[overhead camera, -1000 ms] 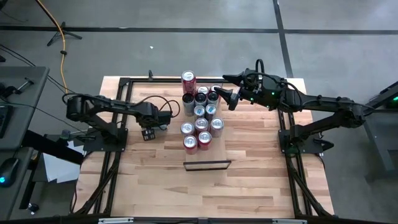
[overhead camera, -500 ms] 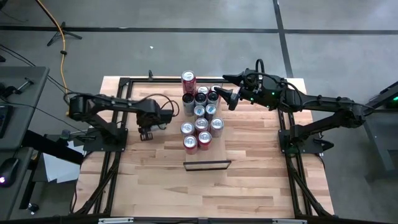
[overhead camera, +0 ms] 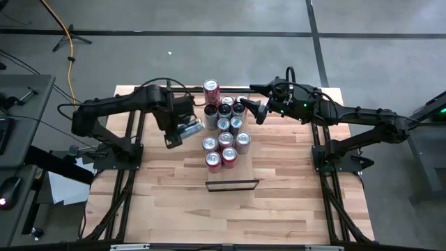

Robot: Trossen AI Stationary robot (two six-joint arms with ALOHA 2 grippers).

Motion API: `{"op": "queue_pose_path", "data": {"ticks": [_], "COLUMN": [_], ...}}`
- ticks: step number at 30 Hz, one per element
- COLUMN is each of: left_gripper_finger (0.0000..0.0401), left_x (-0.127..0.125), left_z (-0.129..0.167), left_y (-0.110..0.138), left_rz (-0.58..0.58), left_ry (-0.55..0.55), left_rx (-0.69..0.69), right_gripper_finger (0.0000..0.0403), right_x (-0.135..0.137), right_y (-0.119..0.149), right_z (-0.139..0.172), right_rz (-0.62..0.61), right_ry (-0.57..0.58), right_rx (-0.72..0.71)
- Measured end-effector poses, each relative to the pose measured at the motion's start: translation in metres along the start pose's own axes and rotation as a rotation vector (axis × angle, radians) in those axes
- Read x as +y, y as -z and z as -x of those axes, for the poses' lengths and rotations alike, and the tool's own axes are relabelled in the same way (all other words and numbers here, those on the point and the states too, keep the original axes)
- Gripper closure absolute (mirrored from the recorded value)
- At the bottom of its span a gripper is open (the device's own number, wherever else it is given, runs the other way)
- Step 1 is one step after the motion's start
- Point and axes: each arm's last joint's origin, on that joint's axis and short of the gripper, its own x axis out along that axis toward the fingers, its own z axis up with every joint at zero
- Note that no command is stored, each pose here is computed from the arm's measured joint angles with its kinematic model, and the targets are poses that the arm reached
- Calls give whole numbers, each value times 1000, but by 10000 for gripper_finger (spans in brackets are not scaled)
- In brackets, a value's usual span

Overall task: Place canned beverage on shelf
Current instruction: Put the blue soda can on the shelf aligned with the other blue soda can

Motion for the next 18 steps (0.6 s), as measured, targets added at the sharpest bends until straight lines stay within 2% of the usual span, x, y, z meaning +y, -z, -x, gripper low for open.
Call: {"op": "queue_pose_path", "data": {"ticks": [4, 8, 10, 14, 18], "left_gripper_finger": [290, 290, 290, 290, 290], "left_x": [-6, -13, -17, -23, -31], "left_z": [17, 36, 44, 48, 44], "left_y": [-4, -2, -1, 0, -3], "left_rz": [10, -9, -24, -82, -108], "left_ry": [15, 58, 73, 61, 7], "left_rx": [-70, -136, -162, -184, -180], "right_gripper_finger": [43, 43, 43, 43, 43], "right_x": [2, 11, 16, 25, 39], "right_y": [0, 3, 7, 5, -8], "right_z": [0, -7, -15, -39, -65], "right_rz": [-25, -14, 15, 159, 307], "right_ry": [-66, -307, -386, -384, -423], "right_rx": [15, 50, 135, 346, 414]}}
